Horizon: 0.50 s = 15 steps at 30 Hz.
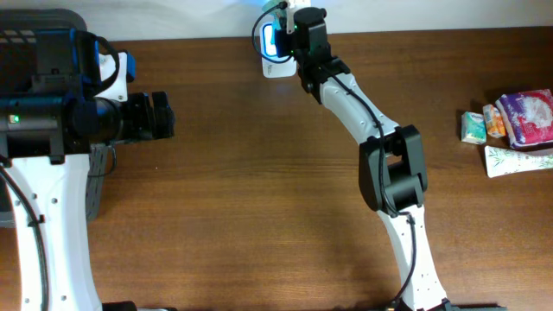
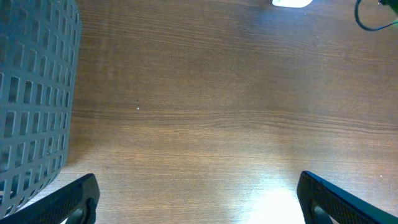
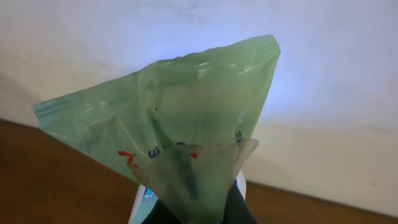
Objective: Scan the item barcode
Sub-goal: 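Carry the wipes pack right and drop it on the pile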
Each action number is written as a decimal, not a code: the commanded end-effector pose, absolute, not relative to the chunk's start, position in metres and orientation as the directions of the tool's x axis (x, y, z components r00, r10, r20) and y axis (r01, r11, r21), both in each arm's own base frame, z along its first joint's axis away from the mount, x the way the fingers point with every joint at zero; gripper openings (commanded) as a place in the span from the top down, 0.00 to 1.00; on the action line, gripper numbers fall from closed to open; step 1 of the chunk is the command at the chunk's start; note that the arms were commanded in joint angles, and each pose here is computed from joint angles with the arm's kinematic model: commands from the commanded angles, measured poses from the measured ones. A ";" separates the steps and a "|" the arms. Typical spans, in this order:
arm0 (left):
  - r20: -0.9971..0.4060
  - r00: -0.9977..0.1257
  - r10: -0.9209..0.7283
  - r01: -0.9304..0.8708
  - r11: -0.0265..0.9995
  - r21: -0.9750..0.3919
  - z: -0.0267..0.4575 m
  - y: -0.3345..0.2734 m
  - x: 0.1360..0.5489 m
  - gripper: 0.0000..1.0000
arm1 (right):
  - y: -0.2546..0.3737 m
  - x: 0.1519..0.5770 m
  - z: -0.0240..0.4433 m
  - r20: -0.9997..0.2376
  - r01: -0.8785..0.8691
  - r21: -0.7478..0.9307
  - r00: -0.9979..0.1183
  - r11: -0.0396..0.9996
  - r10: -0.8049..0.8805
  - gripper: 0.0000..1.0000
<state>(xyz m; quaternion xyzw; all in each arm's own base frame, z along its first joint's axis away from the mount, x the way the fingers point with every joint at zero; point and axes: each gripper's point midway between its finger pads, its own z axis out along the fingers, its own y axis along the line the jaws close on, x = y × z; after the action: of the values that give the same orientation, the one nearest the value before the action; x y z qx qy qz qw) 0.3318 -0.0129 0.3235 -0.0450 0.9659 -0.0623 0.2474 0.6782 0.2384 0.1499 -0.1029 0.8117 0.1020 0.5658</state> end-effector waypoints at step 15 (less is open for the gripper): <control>-0.480 -0.871 -0.105 -0.039 0.989 -0.146 0.326 -0.015 0.332 0.01 | -0.219 0.486 0.127 -0.442 0.585 -0.295 -0.784 0.755 0.435 0.96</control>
<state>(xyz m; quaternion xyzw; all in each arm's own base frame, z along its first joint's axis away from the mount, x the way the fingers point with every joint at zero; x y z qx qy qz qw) 0.3320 -0.0129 0.3236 -0.0450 0.9657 -0.0623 0.2479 0.5204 -0.1677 0.1354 0.2309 0.9318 -0.1759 0.2180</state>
